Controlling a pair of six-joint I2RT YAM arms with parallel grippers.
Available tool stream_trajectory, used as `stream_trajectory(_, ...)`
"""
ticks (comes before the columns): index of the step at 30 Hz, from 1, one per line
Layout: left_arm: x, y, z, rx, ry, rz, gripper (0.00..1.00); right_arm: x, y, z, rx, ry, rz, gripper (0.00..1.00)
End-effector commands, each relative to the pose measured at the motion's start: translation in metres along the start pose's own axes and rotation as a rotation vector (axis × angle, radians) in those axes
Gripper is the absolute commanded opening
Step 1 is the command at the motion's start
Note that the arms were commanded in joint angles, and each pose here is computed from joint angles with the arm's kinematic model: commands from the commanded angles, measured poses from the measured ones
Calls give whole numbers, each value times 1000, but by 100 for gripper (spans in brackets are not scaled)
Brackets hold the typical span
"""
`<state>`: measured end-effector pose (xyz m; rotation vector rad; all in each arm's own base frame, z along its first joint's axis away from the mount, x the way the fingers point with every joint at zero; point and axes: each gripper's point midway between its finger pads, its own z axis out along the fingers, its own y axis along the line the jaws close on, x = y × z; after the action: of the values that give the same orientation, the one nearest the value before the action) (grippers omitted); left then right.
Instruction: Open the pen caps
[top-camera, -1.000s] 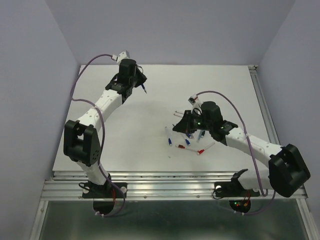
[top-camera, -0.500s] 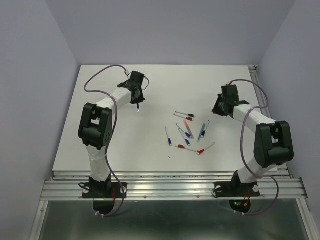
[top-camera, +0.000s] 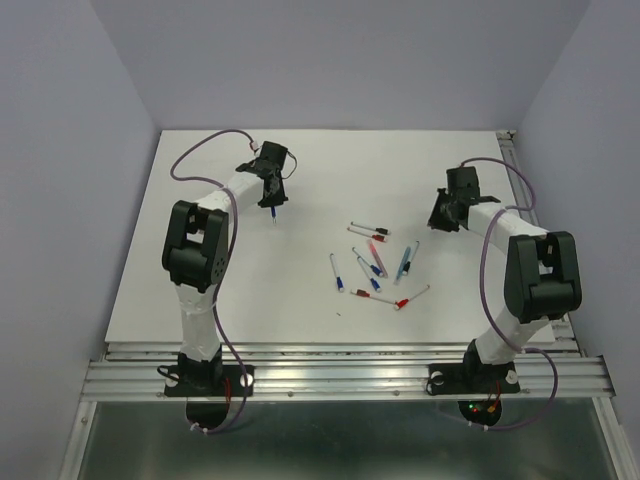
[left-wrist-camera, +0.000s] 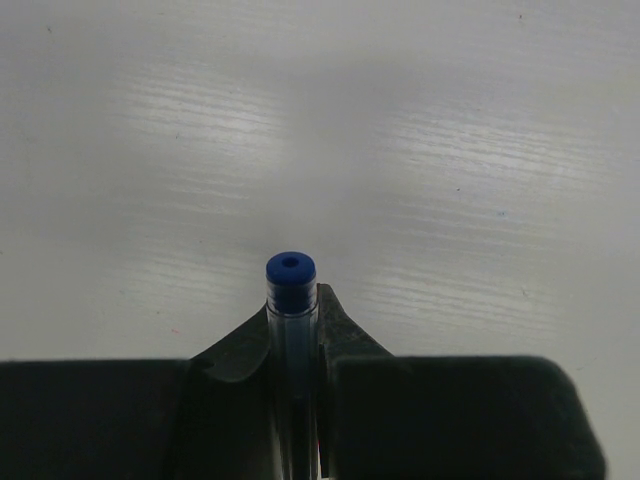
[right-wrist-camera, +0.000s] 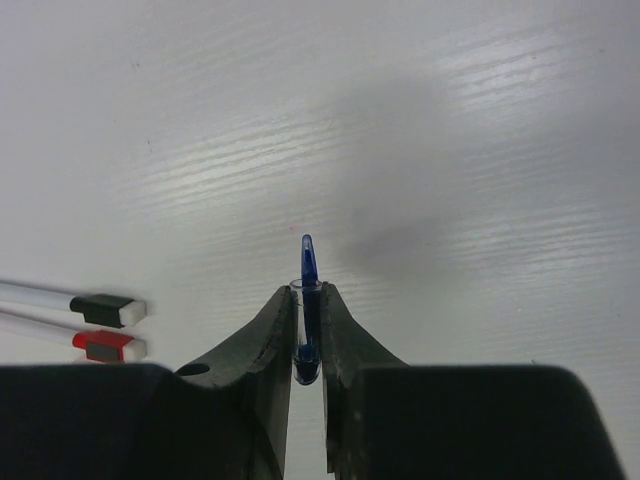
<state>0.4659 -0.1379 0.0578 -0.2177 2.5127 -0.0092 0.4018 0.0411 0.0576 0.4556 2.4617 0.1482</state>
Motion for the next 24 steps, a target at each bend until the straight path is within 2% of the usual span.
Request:
stream_trajectory(1, -20, -3, -13, 16, -40, 4, 16, -27, 8, -13, -10, -83, 0, 1)
stream_trajectory(9, -17, -4, -9, 20, -30, 8, 20, -13, -21, -14, 108, -79, 40, 1)
stream_trajectory(13, -12, 0, -4, -3, -12, 10, 27, -7, -46, -16, 166, -72, 105, 1)
stream_trajectory(24, 2, -7, 3, 39, 26, 20, 31, 15, -106, -28, 213, -48, 296, 1)
